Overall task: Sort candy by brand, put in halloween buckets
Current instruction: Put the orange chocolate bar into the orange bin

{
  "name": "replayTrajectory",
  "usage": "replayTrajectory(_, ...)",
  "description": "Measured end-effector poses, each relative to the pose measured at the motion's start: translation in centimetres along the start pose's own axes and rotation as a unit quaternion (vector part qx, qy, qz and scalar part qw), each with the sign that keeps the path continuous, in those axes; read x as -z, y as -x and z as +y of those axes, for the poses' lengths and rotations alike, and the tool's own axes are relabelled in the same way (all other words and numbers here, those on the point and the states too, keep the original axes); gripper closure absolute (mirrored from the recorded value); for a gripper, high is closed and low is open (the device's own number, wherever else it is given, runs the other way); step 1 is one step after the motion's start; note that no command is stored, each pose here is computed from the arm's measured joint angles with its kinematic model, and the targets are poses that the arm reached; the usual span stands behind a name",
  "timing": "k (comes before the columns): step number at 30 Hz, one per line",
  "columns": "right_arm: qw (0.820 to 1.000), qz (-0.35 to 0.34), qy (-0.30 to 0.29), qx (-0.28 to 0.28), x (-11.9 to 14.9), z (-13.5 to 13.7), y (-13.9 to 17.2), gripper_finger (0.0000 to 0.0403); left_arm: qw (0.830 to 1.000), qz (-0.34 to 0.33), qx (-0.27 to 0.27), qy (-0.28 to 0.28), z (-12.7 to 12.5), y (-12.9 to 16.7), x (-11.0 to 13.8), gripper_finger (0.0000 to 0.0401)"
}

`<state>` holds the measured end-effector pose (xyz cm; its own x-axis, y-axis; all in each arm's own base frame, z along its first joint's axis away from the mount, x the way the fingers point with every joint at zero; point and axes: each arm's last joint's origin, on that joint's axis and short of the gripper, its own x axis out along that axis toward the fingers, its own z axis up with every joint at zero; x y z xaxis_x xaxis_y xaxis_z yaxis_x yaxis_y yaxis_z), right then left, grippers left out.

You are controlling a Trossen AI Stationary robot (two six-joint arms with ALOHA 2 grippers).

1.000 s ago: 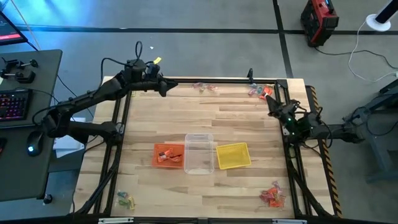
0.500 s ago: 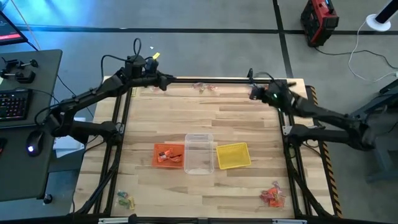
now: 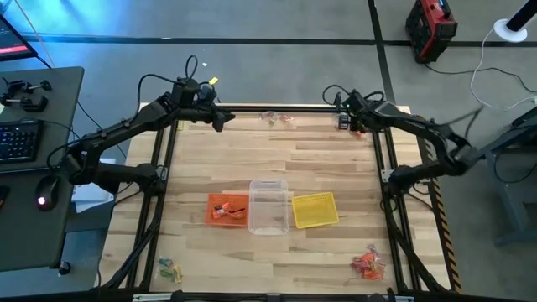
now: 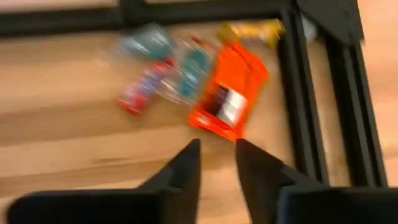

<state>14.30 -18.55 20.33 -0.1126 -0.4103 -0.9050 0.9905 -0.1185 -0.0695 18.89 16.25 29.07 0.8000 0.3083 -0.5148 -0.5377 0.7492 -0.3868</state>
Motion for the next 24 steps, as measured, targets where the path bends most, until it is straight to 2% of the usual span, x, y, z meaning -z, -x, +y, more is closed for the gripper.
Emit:
replayTrajectory(4, 0.999, 0.027, 0.013, 0.038, -0.2, 0.2, -2.3, 0.0213, 1.000, 0.000, 0.001, -0.010, 0.0, 0.0, 0.0, 0.0247)
replayTrajectory(8, 0.998, 0.052, 0.022, 0.020, -0.6, 1.0, -3.9, 0.0170, 1.000, 0.006, 0.024, -0.012, -0.1, 0.0, 0.0, 0.0247)
replayTrajectory(13, 0.996, 0.078, 0.019, 0.048, -0.8, 0.8, -6.0, 0.0163, 1.000, 0.008, 0.029, -0.004, -0.2, 0.0, 0.0, 0.0247)
replayTrajectory(24, 0.996, 0.056, 0.001, 0.069, -1.1, 1.2, -6.4, 0.0163, 1.000, 0.007, 0.027, -0.003, -0.2, 0.0, 0.0, 0.0247)
